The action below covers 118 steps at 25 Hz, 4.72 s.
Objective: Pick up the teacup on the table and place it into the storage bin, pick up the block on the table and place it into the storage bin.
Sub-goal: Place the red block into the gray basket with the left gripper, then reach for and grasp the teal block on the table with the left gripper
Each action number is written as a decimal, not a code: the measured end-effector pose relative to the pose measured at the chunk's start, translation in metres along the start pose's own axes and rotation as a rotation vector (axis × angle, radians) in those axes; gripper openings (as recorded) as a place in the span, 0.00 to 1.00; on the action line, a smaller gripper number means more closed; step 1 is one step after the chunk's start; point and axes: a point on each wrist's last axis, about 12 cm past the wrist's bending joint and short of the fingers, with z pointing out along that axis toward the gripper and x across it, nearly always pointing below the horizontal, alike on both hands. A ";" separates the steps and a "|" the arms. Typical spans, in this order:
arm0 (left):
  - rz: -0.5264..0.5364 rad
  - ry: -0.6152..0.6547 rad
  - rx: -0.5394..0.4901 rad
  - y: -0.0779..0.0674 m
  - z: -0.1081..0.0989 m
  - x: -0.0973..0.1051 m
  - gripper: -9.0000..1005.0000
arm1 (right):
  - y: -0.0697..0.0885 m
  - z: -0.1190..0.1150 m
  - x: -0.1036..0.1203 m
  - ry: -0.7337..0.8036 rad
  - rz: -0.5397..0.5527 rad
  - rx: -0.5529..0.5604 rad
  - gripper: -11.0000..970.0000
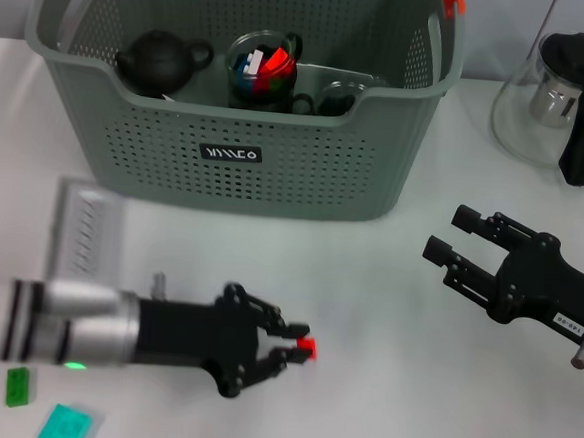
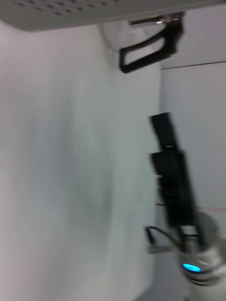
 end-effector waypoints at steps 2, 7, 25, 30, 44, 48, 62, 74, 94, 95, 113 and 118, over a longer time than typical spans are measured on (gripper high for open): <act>-0.017 -0.068 0.018 0.004 -0.014 -0.012 0.18 | 0.000 0.000 0.000 0.000 0.000 0.000 0.66; -0.037 -0.233 0.059 0.028 -0.056 -0.060 0.17 | 0.000 0.000 0.000 -0.001 0.000 -0.001 0.66; 0.129 0.060 -0.475 0.157 -0.019 -0.176 0.09 | 0.004 0.008 -0.004 -0.017 -0.005 -0.046 0.66; 0.117 0.051 -0.558 0.155 -0.018 -0.167 0.09 | 0.002 0.009 -0.006 -0.020 -0.011 -0.050 0.66; -0.203 -0.293 -0.381 0.077 -0.074 -0.072 0.27 | 0.005 0.009 -0.005 -0.017 -0.017 -0.059 0.66; -0.112 -0.224 -0.330 0.042 -0.062 -0.026 0.45 | 0.008 0.010 -0.002 0.000 -0.039 -0.082 0.66; -0.042 -0.036 -0.086 0.015 -0.076 -0.004 0.85 | 0.025 0.039 0.019 0.130 -0.259 -0.201 0.66; -0.027 -0.076 -0.066 0.002 -0.060 0.001 0.88 | 0.032 0.036 0.026 0.111 -0.223 -0.173 0.74; 0.030 -0.044 -0.023 0.005 -0.072 -0.002 0.87 | 0.042 0.027 0.035 0.153 -0.236 -0.260 0.98; 0.038 -0.038 0.000 0.007 -0.075 -0.007 0.87 | 0.043 0.025 0.034 0.144 -0.234 -0.266 0.98; 0.036 0.023 -0.023 0.007 -0.054 0.003 0.87 | 0.035 0.029 0.028 0.142 -0.276 -0.252 0.98; 0.044 0.022 -0.019 0.009 -0.057 0.001 0.87 | 0.035 0.029 0.028 0.145 -0.275 -0.253 0.98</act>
